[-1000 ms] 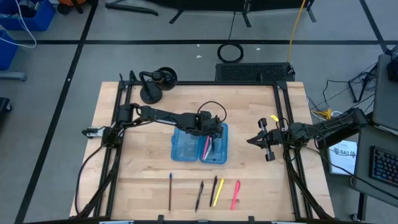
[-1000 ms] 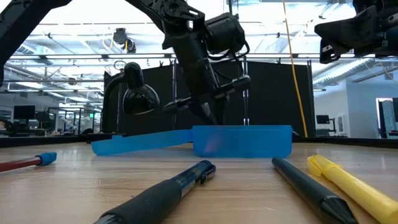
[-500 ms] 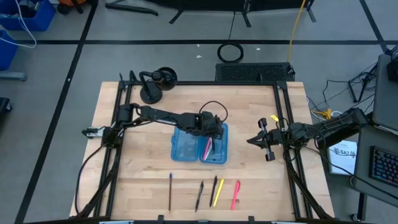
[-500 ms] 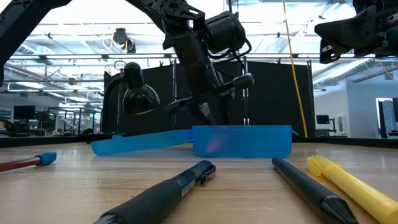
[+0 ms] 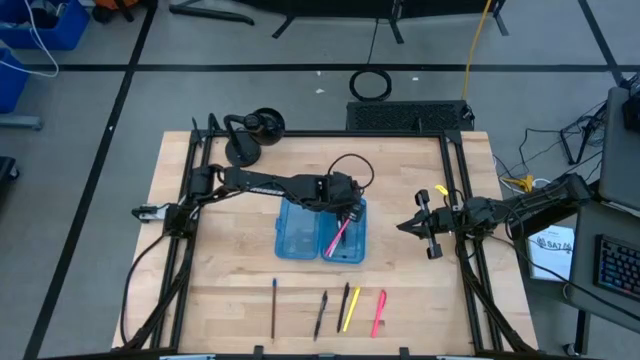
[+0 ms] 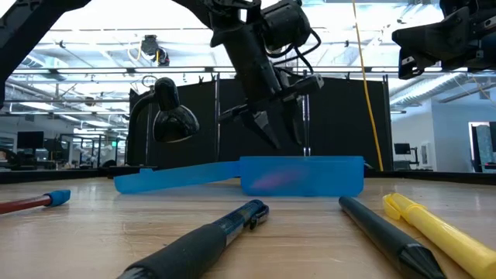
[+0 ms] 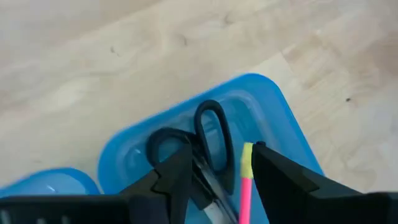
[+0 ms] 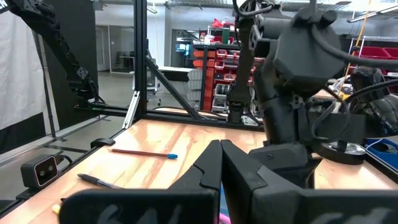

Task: Pick & place school supplies into a supply box
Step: Put the brown pencil into the blue supply box, then adjust the pink pencil in the blue supply box

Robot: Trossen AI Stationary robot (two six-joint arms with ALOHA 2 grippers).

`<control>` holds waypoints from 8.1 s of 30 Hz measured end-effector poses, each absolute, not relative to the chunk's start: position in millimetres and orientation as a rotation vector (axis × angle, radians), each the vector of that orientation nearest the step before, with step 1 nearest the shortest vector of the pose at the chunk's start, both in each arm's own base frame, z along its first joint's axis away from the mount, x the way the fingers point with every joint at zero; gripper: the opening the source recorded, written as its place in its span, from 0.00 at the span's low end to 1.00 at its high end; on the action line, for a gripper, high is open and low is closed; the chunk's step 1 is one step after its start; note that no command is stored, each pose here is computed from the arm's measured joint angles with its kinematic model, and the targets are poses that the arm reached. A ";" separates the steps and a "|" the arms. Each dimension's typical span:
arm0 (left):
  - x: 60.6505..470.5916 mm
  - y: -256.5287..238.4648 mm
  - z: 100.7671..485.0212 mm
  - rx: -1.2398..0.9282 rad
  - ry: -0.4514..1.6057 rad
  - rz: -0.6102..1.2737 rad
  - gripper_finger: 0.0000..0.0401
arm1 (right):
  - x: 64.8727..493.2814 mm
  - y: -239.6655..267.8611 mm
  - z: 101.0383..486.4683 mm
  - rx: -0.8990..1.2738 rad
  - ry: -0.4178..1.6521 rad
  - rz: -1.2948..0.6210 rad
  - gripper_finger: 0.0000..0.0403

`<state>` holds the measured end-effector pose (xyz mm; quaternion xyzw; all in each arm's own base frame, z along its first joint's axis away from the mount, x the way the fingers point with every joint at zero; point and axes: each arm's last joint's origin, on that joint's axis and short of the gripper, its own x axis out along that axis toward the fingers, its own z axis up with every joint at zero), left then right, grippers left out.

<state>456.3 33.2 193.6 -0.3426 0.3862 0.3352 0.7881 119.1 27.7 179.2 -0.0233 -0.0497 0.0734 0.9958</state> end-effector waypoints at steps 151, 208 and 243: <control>431.4 35.9 197.4 -1.094 0.821 0.928 0.04 | 119.3 27.8 179.5 -0.073 -0.104 0.148 0.00; 421.1 25.2 263.4 -0.771 0.863 0.844 0.31 | 119.0 30.5 178.9 -0.030 -0.097 0.242 0.00; 159.7 -3.5 193.0 -0.071 0.165 0.049 0.00 | 118.3 28.9 187.4 -0.051 -0.175 0.221 0.00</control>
